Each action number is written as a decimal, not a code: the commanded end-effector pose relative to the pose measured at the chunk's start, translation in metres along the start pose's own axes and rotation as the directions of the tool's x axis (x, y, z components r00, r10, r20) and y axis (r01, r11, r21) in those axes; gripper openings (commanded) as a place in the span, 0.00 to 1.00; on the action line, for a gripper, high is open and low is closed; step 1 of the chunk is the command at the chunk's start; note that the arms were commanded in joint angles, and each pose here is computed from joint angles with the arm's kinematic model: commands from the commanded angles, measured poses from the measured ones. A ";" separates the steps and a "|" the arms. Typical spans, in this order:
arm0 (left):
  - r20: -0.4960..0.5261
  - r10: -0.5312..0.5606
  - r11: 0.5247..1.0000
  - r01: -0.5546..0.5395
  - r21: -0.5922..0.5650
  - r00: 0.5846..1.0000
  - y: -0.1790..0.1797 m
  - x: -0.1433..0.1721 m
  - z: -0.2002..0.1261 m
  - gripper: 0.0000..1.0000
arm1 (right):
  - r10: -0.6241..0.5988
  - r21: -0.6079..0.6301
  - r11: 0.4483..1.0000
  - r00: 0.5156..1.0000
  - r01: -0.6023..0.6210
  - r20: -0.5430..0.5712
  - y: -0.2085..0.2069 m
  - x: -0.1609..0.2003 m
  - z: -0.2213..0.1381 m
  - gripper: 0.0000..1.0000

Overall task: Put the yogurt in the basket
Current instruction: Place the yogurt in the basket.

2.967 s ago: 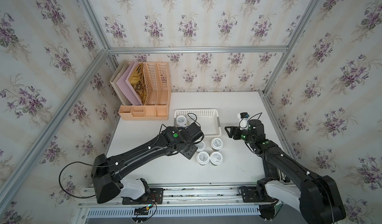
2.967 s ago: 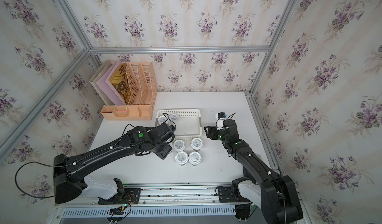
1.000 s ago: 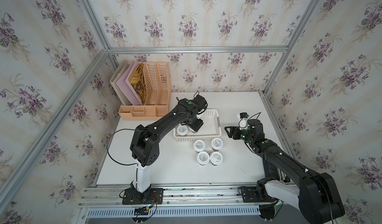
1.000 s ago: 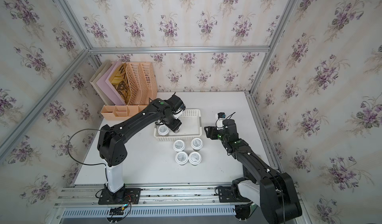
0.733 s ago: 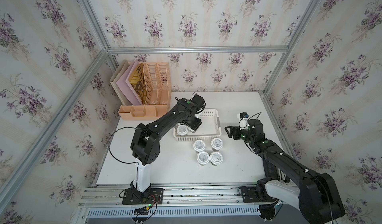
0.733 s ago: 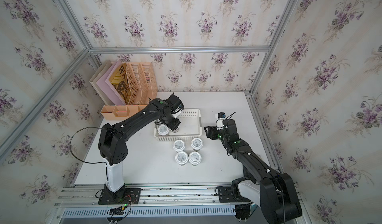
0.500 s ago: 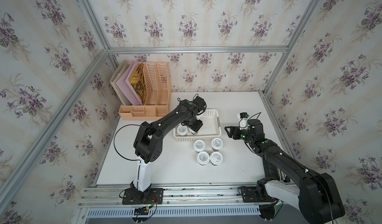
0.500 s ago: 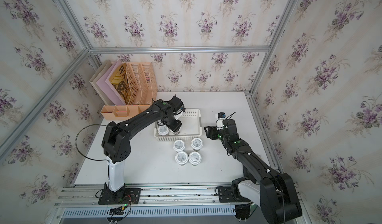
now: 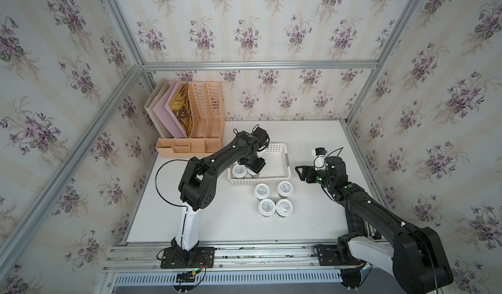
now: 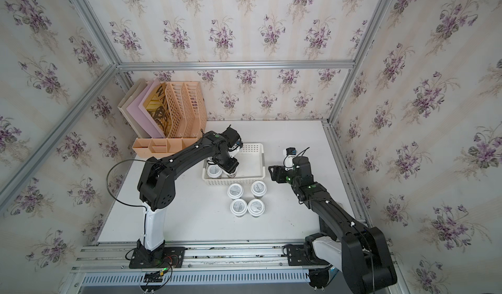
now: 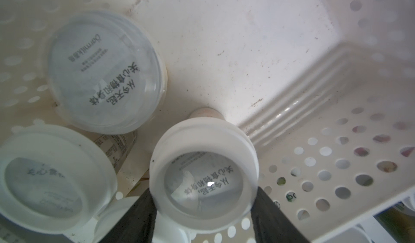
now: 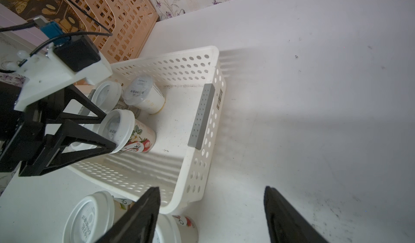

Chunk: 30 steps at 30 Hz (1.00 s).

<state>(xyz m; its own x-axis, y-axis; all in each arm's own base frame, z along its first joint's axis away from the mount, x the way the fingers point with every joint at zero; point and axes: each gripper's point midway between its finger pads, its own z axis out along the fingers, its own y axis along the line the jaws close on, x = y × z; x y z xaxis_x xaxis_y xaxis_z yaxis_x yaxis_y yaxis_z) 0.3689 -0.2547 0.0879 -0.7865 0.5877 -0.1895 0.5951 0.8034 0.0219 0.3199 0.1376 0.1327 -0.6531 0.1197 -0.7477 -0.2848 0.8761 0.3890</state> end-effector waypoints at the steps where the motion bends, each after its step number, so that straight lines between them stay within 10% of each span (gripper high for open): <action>1: -0.015 0.013 1.000 -0.013 -0.004 1.000 0.002 0.002 0.005 0.67 | -0.008 0.001 1.000 1.000 0.008 0.011 0.001 -0.004 0.000 0.78; 30: 0.068 -0.004 0.999 0.006 -0.039 0.998 0.011 -0.016 -0.031 0.82 | -0.008 0.000 1.000 1.000 0.008 0.011 0.001 -0.004 0.000 0.78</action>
<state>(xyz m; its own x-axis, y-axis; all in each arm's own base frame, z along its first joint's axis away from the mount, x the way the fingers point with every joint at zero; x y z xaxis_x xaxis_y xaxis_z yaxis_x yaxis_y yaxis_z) 0.3837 -0.2554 0.1139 -0.7748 0.5803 -0.2508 0.5885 0.8070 0.0493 0.3199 0.1376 0.1327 -0.6531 0.1197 -0.7477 -0.2848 0.8761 0.3890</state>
